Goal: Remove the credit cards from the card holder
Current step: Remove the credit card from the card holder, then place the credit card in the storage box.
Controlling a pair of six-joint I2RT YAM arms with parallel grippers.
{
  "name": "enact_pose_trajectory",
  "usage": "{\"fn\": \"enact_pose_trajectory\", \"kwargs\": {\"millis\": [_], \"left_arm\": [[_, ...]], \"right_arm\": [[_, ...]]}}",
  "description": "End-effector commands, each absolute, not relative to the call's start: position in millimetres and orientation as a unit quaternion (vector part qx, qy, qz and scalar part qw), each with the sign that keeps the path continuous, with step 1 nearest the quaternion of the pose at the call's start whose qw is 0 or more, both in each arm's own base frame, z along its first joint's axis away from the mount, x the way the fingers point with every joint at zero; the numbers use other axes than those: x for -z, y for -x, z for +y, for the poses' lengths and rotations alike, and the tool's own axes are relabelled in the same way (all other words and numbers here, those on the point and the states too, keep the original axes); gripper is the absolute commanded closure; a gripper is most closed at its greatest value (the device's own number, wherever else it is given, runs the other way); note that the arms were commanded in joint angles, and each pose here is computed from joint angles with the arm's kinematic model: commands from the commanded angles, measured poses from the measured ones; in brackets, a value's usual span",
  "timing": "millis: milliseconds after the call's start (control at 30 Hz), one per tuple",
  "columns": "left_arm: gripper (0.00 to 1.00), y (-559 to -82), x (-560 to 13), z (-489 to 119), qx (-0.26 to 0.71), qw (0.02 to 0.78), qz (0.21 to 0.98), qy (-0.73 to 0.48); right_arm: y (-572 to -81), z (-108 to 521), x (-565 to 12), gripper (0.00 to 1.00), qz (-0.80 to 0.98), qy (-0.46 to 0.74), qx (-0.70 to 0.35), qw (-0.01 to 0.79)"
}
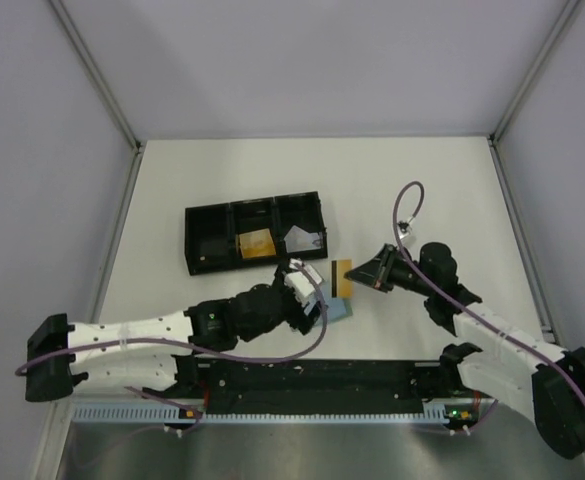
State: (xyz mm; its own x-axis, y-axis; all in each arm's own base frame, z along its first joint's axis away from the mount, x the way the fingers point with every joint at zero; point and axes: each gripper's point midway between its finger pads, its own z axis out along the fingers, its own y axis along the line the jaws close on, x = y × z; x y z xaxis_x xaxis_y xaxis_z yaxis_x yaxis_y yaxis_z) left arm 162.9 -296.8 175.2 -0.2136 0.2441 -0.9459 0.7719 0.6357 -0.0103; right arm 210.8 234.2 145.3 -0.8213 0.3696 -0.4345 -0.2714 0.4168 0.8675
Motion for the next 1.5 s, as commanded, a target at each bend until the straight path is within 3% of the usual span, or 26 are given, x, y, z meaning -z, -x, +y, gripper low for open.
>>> {"fn": "enact_pose_trajectory", "kwargs": {"millis": [0,200,600,700,733,800,933,1033,1067,1300,1367,1467], "left_arm": [[0.18,-162.0,-197.5,-311.0,0.14,0.586,0.662,-0.445],[0.16,-145.9,-202.7,-342.5,0.078,0.611,0.614,-0.495],[0.32,-160.8,-192.8,-369.2,-0.031,0.65,0.586,-0.483],[0.43,-165.5,-191.8,-372.7,-0.047,0.657,0.585,-0.472],[0.5,-166.5,-190.9,-373.3,-0.056,0.659,0.583,-0.472],[0.74,-169.9,-190.5,-372.9,-0.073,0.663,0.583,-0.464],[0.98,-172.2,-189.6,-371.6,-0.083,0.666,0.586,-0.454],[1.0,-172.0,-193.0,-365.3,-0.069,0.668,0.599,-0.437],[1.0,-171.3,-193.6,-362.4,-0.061,0.667,0.605,-0.431],[1.0,-174.6,-196.9,-332.1,0.058,0.633,0.683,-0.361],[1.0,-174.1,-195.5,-323.9,0.114,0.613,0.707,-0.334],[1.0,-179.4,-191.7,-308.0,0.196,0.58,0.738,-0.283]], "right_arm": [[-214.5,232.5,-170.8,1.0,0.775,-0.051,-0.546,0.314],[-210.8,234.9,-189.7,1.0,0.759,-0.058,-0.565,0.317],[-203.6,237.5,-210.3,1.0,0.741,-0.062,-0.586,0.322],[-202.2,238.1,-213.2,1.0,0.738,-0.061,-0.59,0.322],[-201.7,238.4,-214.0,1.0,0.738,-0.061,-0.591,0.322],[-200.9,238.4,-216.7,1.0,0.735,-0.062,-0.594,0.322],[-201.2,236.5,-217.8,1.0,0.734,-0.067,-0.592,0.328],[-203.7,234.3,-218.8,1.0,0.735,-0.068,-0.585,0.337],[-204.6,233.7,-221.5,0.98,0.733,-0.066,-0.584,0.343],[-211.2,226.1,-244.1,0.46,0.725,-0.025,-0.554,0.408],[-210.7,222.8,-248.9,0.35,0.728,-0.006,-0.538,0.425],[-209.0,217.8,-256.1,0.27,0.726,0.024,-0.517,0.452]]}}
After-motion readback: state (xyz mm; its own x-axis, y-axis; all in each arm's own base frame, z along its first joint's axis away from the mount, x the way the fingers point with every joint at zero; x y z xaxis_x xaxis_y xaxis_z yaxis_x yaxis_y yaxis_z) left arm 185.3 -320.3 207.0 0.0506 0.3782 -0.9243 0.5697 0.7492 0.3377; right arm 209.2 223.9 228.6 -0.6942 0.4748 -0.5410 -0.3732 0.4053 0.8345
